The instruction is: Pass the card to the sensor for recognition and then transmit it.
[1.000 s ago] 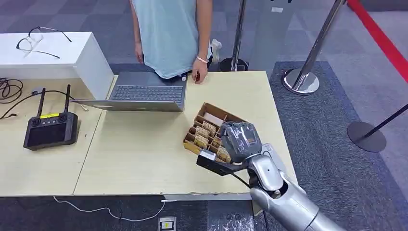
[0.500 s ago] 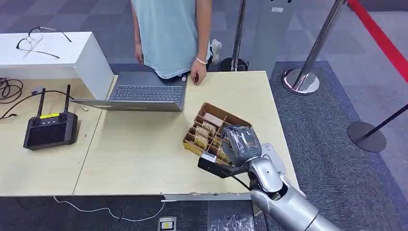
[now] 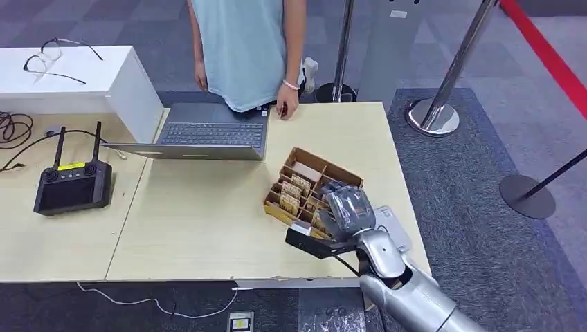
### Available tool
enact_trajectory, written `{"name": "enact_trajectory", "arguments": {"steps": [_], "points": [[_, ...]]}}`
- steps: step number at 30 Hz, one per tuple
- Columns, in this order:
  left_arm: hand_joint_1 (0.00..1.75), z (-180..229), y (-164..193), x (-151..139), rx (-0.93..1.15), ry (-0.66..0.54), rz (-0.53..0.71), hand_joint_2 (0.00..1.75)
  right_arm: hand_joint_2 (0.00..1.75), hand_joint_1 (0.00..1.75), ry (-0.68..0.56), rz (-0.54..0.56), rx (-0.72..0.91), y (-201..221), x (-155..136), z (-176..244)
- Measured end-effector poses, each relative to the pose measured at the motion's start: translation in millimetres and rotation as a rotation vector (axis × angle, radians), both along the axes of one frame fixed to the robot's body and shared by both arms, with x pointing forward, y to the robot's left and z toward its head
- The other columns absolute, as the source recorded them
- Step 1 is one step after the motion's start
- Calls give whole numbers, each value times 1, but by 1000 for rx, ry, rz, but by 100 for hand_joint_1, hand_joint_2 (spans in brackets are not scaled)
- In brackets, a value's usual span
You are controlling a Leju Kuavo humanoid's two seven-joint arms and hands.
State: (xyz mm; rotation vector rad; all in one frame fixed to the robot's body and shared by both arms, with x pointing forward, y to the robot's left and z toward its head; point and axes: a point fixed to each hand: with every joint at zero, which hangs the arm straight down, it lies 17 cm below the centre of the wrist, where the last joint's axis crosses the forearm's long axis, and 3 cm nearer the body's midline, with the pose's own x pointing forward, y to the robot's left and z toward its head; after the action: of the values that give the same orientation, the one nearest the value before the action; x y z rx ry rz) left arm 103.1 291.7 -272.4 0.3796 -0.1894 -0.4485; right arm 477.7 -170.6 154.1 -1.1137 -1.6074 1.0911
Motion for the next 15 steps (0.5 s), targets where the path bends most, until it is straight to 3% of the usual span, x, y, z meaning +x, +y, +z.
{"name": "enact_trajectory", "arguments": {"steps": [15], "points": [[0,0,0,2,1,-9,-2,175,175,80,11,-2,-6,0,0,-4]]}}
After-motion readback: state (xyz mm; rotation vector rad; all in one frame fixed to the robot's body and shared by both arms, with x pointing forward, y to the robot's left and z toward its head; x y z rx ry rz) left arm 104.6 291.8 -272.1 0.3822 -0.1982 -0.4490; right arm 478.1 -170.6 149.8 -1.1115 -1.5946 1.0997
